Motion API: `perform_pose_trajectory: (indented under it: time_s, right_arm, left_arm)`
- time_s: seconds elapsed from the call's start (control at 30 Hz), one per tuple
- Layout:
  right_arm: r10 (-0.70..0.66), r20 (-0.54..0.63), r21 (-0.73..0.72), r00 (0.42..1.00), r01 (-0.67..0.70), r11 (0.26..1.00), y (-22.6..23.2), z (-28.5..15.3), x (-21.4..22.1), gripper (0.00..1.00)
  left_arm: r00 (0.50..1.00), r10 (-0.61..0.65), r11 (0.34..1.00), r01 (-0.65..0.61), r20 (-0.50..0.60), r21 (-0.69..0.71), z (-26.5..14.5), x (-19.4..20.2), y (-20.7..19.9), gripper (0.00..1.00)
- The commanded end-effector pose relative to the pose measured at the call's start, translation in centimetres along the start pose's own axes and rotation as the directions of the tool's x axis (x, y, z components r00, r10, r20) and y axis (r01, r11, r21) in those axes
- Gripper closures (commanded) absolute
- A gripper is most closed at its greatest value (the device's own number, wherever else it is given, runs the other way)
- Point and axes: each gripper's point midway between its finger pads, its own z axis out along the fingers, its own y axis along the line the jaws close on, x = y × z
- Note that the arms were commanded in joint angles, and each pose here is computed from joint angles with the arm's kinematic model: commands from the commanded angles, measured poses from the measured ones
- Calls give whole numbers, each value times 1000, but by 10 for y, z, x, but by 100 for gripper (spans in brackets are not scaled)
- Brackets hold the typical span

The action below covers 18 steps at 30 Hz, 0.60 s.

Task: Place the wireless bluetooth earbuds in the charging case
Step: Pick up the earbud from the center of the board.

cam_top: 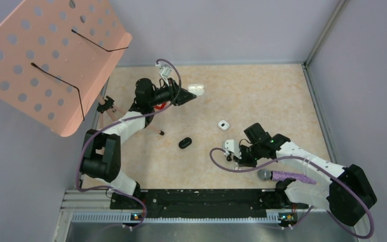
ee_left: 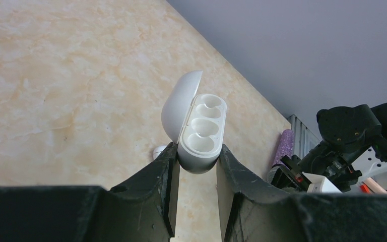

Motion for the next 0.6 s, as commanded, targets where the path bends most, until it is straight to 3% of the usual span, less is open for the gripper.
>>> perform_pose_trajectory:
  time_s: [0.0,0.2,0.57]
  right_arm:
    - [74,45,71,996,-77,994,-10,3,-9,95]
    - [102,72,106,992,-109,988,-21,2,-20,96]
    - [91,19,98,996,-92,991,-37,6,-18,95]
  left_arm:
    - [996,64,997,-66,58,28,-2,-22,-11,100]
    - [996,68,997,-70,58,32,-3,-22,-13,100]
    - [998,46,997,-48,41,56,1,-21,-14,100]
